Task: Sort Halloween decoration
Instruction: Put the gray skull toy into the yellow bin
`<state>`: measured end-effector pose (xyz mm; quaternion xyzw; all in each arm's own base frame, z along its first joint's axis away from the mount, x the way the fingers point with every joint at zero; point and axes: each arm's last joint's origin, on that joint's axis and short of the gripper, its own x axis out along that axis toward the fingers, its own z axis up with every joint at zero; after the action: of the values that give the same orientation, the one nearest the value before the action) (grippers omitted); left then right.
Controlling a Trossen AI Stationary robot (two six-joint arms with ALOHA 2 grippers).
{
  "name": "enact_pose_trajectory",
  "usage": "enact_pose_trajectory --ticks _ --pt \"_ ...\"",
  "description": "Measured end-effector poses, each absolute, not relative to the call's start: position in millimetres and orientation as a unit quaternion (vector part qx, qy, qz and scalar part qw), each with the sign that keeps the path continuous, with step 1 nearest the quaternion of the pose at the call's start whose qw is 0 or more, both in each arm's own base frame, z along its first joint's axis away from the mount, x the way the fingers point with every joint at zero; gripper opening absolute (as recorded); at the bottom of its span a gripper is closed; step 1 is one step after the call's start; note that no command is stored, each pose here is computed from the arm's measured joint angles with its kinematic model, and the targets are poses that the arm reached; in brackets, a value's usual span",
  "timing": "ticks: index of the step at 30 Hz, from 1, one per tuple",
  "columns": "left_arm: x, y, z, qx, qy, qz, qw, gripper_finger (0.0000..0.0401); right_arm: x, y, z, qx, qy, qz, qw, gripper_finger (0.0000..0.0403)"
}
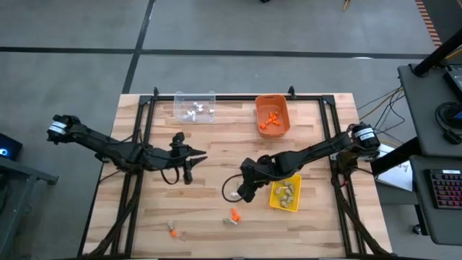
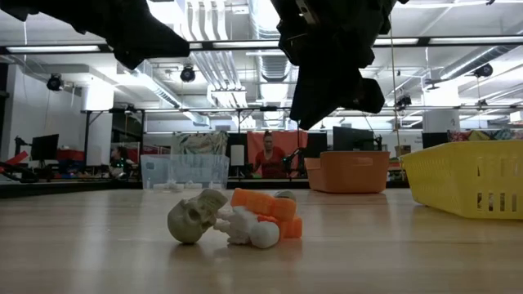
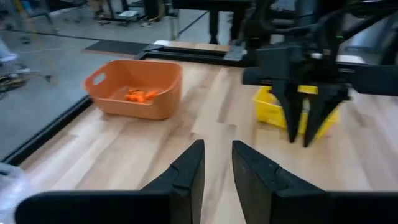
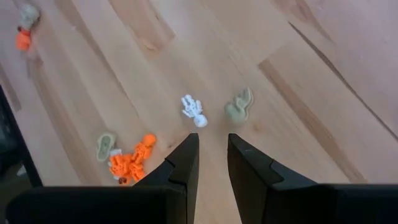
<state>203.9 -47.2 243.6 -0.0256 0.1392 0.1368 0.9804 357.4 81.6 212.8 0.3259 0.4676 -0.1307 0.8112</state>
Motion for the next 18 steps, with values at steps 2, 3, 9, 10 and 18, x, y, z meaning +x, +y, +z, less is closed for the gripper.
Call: enact_pose_trajectory --ticks 2,3,9,10,18 --pt "204 -49 244 -0.028 0.137 0.125 0.982 0.0064 358 84 213 0.329 0.461 -0.14 0.813 0.0072" --pt "204 -51 244 -0.027 0.138 0.121 0.983 0.0064 358 84 212 0.326 0.456 -0.146 0.815 0.0072" --pt "202 -59 244 -0.027 0.135 0.102 0.985 0.0064 370 89 205 0.322 0.452 -0.164 0.816 0.0072" --pt "202 -60 245 -0.027 0.133 0.099 0.986 0.0064 372 90 203 0.323 0.452 -0.166 0.815 0.0072" --pt "199 -69 245 -0.024 0.132 0.077 0.988 0.0064 393 93 189 0.308 0.477 -0.189 0.801 0.0063"
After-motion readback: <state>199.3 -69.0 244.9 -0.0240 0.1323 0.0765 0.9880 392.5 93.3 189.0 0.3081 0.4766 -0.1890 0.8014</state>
